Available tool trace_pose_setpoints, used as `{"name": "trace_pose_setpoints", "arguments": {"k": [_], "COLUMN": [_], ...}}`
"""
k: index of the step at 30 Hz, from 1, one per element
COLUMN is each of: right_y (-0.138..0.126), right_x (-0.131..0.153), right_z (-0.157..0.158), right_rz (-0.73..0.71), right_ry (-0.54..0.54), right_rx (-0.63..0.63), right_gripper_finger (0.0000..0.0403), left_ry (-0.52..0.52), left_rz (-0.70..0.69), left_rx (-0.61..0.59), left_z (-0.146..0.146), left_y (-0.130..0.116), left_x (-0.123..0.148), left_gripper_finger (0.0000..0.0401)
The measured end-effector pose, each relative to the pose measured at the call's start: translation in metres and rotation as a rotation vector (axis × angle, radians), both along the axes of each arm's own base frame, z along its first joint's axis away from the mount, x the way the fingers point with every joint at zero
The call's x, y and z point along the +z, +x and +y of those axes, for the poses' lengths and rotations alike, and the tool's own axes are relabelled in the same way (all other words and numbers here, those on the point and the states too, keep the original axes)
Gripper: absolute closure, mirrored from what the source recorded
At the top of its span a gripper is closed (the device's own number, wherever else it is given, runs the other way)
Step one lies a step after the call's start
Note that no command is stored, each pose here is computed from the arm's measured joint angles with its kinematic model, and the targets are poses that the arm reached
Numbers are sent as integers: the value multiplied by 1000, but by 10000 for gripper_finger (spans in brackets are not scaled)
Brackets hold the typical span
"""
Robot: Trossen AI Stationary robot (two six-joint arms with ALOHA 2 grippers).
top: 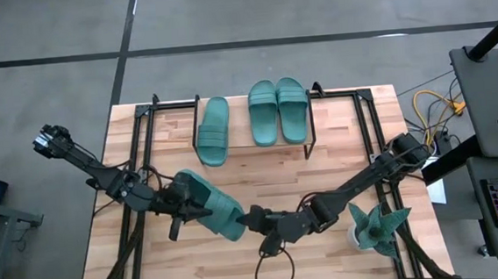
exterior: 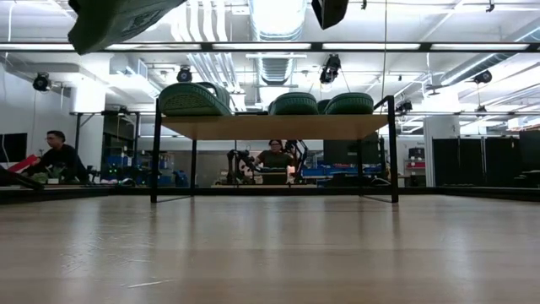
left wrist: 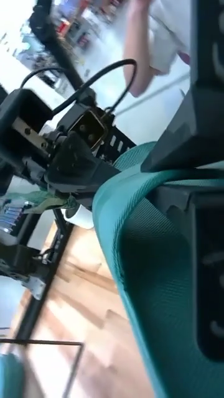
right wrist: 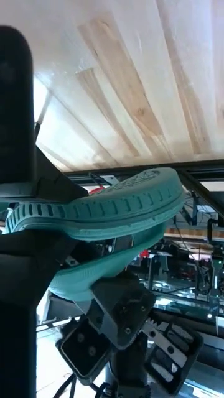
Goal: Pick and place slides into the shelf
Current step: Put the green slides on the shelf
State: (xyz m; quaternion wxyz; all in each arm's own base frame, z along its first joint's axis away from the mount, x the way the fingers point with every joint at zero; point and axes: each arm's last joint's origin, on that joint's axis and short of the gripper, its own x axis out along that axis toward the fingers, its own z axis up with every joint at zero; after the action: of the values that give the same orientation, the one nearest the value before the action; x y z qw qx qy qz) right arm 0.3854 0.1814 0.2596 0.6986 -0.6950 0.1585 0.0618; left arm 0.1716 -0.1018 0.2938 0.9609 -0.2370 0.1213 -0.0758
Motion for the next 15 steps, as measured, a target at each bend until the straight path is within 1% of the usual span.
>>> {"name": "trace_pose_setpoints", "arguments": {"k": [4, 7, 9, 11, 15], "right_y": [0, 0, 0, -1, -1], "right_x": [0, 2, 2, 1, 0], "right_z": [0, -1, -2, -2, -4], "right_rz": [-6, -21, -26, -21, -24], "right_ry": [3, 3, 11, 21, 47], "right_rx": [-9, -49, -72, -84, -108], "right_gripper_finger": [369, 369, 369, 369, 369], "left_ry": [112, 144, 151, 129, 105], "left_rz": [-54, -117, -147, -191, -232], "left_rx": [-40, -47, -48, -48, -36], "left_z": [3, 8, 11, 15, 23], "left_y": [-5, -12, -17, -24, -35], "left_x": [6, 15, 20, 27, 34], "left_gripper_finger": [336, 295, 271, 250, 227]}}
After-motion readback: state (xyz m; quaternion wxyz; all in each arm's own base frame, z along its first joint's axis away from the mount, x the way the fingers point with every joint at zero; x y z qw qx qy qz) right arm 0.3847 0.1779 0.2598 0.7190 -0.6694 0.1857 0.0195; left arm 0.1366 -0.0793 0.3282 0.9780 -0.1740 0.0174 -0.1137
